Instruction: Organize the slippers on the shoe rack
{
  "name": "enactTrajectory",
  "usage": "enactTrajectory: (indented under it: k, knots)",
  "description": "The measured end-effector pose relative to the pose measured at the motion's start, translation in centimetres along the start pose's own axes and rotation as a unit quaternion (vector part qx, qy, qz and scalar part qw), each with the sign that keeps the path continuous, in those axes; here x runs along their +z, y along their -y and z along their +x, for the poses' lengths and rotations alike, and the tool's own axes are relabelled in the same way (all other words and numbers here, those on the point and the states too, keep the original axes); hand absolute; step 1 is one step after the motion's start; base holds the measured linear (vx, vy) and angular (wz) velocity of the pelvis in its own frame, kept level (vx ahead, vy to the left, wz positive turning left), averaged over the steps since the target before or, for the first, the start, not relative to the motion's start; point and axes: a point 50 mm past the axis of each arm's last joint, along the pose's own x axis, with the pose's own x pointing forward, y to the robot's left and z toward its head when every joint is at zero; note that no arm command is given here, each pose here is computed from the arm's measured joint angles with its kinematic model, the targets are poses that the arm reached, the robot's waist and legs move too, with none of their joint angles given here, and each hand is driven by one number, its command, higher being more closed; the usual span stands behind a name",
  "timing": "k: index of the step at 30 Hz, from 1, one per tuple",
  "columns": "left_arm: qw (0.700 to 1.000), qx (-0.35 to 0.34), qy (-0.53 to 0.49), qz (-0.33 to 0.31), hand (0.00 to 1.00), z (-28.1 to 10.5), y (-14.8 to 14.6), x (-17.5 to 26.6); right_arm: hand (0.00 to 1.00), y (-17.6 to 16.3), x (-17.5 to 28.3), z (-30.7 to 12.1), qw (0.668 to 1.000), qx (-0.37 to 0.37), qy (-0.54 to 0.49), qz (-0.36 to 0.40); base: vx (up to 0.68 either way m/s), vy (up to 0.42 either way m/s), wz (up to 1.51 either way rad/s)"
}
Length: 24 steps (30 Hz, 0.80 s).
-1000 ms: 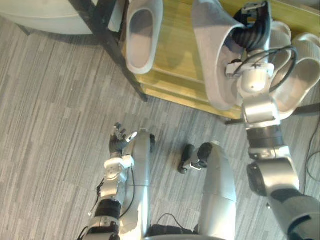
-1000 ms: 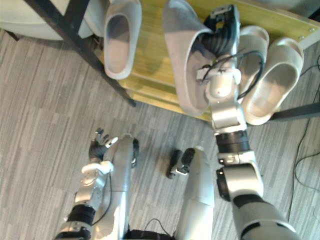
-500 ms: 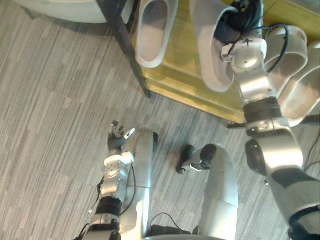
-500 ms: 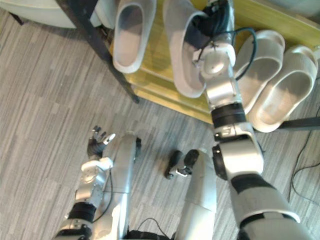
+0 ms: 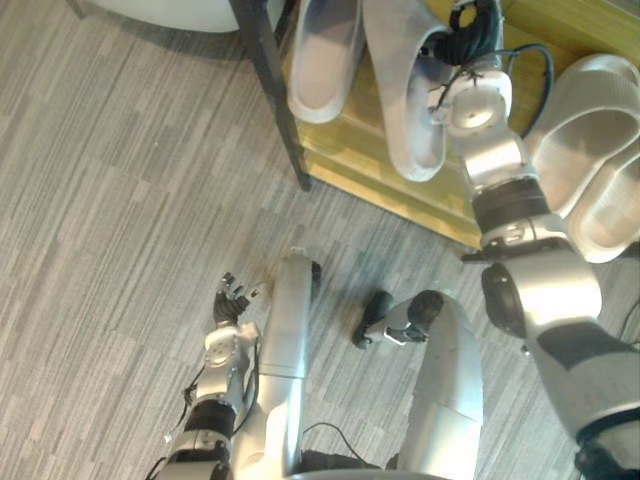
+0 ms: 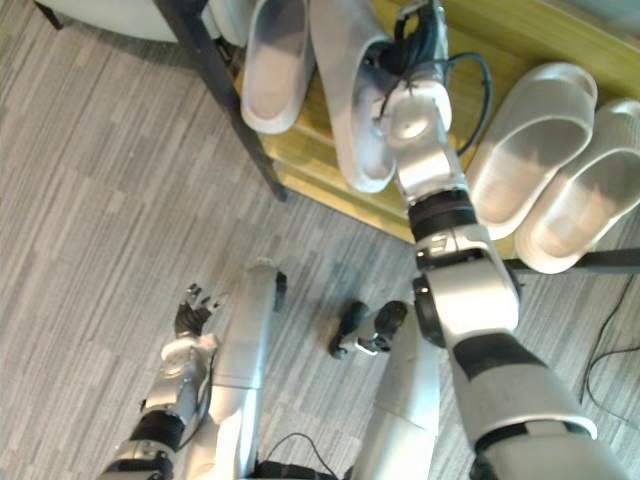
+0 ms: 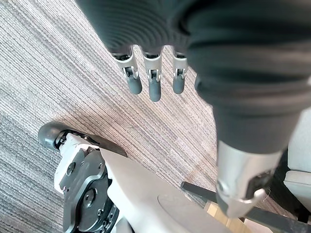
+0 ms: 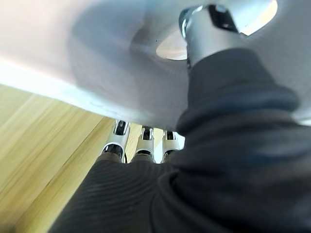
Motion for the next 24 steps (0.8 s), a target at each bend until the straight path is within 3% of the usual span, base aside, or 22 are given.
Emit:
enactTrajectory:
  k: [10,24]
  knots:
    - [1.000,0.003,0.000,0.001,0.00,0.0,-0.2,0.0,0.00,0.1,0.0,0.0,1.000,-0.007,-0.001,0.000,0.00,-0.004,-0.01]
    - [1.000,0.014,-0.002,0.002,0.00,-0.1,-0.5,-0.1,0.00,3.1,0.4,-0.8,0.994,-0.095,0.027,0.049,0.00,0.000,0.00]
